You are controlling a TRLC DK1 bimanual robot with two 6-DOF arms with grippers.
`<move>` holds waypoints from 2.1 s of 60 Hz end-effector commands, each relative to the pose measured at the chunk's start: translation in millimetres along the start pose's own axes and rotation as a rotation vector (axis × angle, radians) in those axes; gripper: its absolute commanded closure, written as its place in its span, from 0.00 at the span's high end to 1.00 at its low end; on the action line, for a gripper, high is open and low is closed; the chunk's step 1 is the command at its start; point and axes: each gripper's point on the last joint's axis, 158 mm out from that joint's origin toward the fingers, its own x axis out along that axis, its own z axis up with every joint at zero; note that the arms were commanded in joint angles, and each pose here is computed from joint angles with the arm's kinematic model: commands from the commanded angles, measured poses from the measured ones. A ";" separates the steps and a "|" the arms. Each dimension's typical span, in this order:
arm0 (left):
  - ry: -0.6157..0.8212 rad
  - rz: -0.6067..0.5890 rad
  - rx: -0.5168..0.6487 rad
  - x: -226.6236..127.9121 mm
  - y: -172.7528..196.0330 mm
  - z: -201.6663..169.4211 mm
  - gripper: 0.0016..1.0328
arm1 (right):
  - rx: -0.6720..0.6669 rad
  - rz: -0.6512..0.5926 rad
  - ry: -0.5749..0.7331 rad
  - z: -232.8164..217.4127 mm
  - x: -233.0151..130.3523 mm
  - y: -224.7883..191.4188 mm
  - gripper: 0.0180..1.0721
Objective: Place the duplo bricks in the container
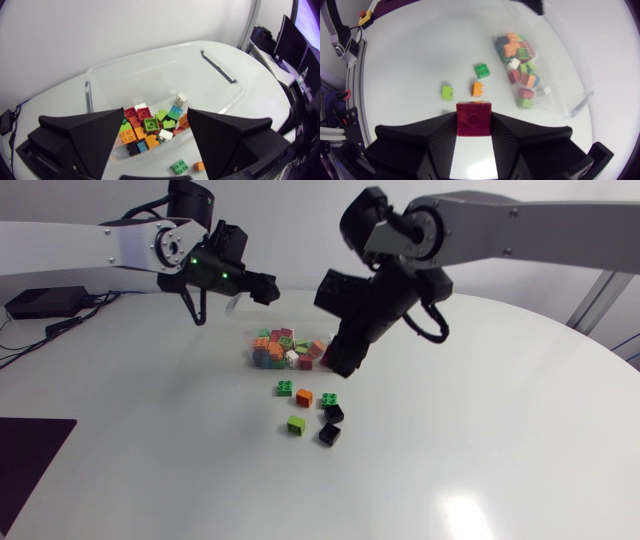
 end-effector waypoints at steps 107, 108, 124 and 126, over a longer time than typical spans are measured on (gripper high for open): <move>0.625 -0.717 1.173 -5.9 -150.5 -223.7 0.86 | 0.330 -0.229 -0.369 14.9 -30.5 -82.1 0.96; 0.631 -0.718 1.177 -3.3 -150.8 -225.1 0.86 | 0.328 -0.224 -0.363 9.9 -28.7 -77.7 0.96; 0.680 -0.757 1.166 9.1 -153.7 -245.6 0.74 | 0.318 -0.167 -0.290 -29.3 -9.8 -33.0 0.96; 0.686 -0.762 1.165 9.2 -154.2 -248.7 0.69 | 0.315 -0.156 -0.277 -34.7 -6.7 -24.0 0.95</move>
